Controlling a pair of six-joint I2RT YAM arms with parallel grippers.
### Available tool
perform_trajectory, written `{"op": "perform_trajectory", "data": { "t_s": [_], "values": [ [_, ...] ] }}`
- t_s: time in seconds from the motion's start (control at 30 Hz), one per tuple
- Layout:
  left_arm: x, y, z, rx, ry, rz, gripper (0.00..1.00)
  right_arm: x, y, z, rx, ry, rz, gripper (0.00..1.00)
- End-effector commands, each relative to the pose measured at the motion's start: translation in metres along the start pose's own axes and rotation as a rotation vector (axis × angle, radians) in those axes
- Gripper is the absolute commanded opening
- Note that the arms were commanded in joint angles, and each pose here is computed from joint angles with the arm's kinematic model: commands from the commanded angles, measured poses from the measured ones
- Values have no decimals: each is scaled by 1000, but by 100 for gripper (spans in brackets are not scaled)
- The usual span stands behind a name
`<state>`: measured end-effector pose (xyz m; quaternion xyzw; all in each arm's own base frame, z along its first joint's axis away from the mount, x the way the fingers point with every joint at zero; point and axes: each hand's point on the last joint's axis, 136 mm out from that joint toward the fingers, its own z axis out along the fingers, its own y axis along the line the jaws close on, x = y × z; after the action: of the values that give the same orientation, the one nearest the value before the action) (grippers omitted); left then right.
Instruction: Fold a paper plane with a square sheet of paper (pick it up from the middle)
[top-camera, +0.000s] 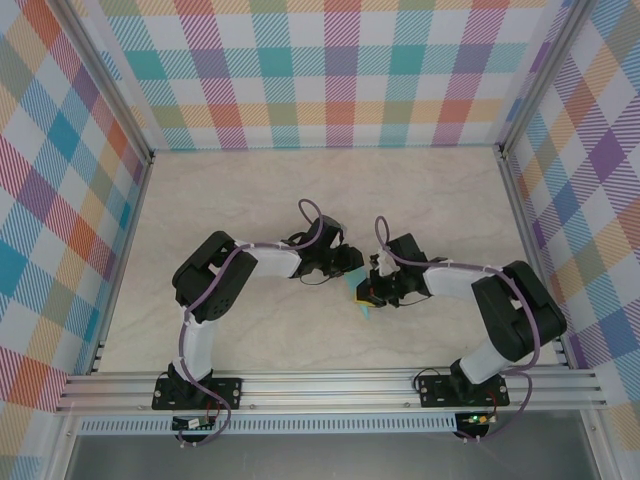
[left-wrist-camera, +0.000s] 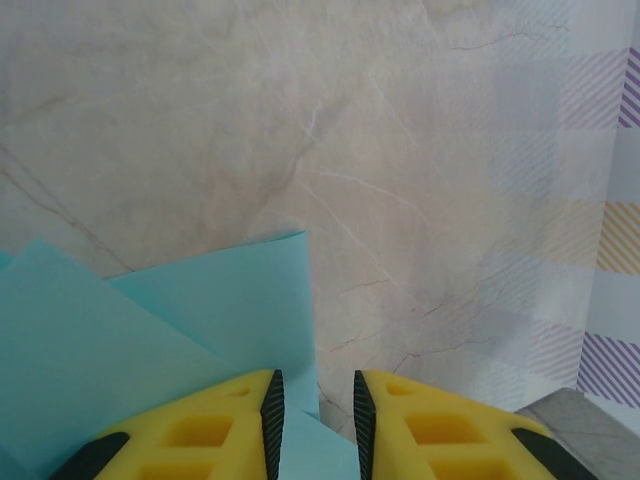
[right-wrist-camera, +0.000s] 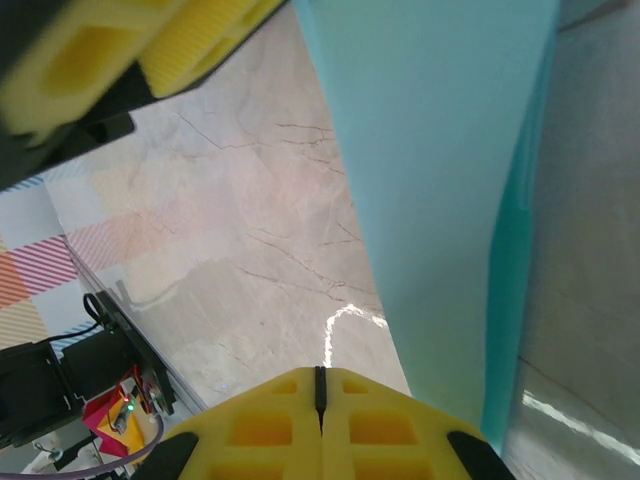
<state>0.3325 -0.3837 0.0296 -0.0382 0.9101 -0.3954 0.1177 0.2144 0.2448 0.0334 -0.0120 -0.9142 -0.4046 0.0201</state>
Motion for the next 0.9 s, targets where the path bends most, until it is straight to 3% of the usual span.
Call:
{"op": "perform_trajectory", "data": {
  "t_s": [0.0,0.63,0.87],
  "values": [
    [26,59,12,-177,48,-37,27,9,-13,8,58,47,19,5],
    [26,79,13,-213,50,-60,26,68,-63,3,102,82,132,5],
    [24,72,11,-191,48,-52,26,71,-55,-12,83,48,114,6]
  ]
}}
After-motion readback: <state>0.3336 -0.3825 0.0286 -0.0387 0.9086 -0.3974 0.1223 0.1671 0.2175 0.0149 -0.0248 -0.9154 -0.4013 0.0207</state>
